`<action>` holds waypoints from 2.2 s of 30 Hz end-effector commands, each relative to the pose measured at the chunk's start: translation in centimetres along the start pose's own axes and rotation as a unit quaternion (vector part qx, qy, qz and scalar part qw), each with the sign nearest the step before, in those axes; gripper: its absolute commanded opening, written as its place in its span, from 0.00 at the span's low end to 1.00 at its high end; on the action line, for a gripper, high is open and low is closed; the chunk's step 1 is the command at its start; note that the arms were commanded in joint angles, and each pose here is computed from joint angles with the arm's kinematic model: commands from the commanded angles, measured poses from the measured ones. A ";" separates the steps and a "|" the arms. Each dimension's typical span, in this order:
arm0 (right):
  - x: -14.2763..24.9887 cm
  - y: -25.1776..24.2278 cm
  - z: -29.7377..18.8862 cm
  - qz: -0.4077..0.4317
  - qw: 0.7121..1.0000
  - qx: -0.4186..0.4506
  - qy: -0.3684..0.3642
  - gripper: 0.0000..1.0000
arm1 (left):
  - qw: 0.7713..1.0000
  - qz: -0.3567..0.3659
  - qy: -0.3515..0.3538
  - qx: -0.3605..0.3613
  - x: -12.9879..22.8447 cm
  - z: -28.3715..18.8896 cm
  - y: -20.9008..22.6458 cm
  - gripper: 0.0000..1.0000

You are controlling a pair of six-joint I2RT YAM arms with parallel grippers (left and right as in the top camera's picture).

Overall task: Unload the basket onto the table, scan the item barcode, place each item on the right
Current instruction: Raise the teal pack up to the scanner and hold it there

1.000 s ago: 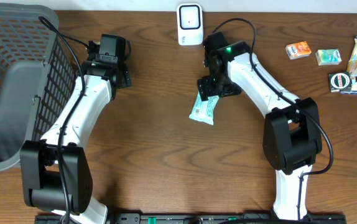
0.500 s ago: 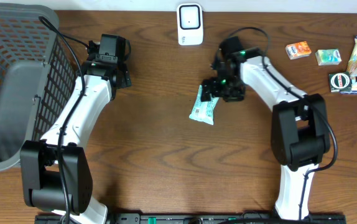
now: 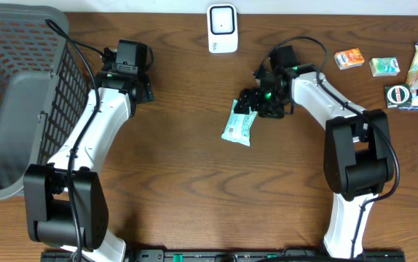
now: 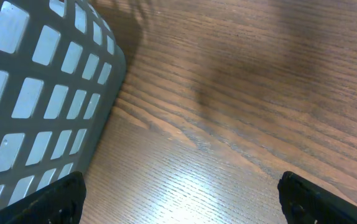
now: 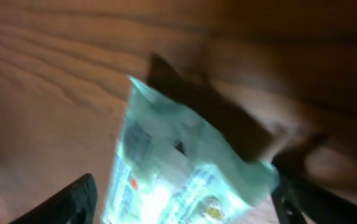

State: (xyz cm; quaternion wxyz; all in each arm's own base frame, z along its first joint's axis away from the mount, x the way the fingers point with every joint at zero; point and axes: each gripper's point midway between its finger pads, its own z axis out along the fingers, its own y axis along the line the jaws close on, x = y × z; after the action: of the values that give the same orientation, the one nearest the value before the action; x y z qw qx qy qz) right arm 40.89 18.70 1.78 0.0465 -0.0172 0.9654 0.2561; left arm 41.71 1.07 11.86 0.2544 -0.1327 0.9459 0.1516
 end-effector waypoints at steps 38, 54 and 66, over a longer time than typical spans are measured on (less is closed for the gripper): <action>-5.4 12.3 -15.7 -0.179 0.871 -0.447 -0.101 0.01 | 1.000 0.000 -0.008 -0.005 -0.6 -0.4 0.3 0.98; -7.0 11.3 -14.2 -0.136 0.900 -0.397 -0.121 0.01 | 1.000 0.000 -0.008 -0.005 -0.6 -0.4 0.3 0.98; -10.0 8.7 -11.2 -0.107 0.940 -0.261 -0.190 0.01 | 1.000 0.000 -0.008 -0.005 -0.6 -0.4 0.3 0.98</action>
State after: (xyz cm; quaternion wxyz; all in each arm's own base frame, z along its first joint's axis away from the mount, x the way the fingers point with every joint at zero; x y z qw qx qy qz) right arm 48.85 20.55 15.36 0.2166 -0.0697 0.8270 0.5140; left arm 41.71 1.07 11.85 0.2543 -0.1327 0.9459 0.1514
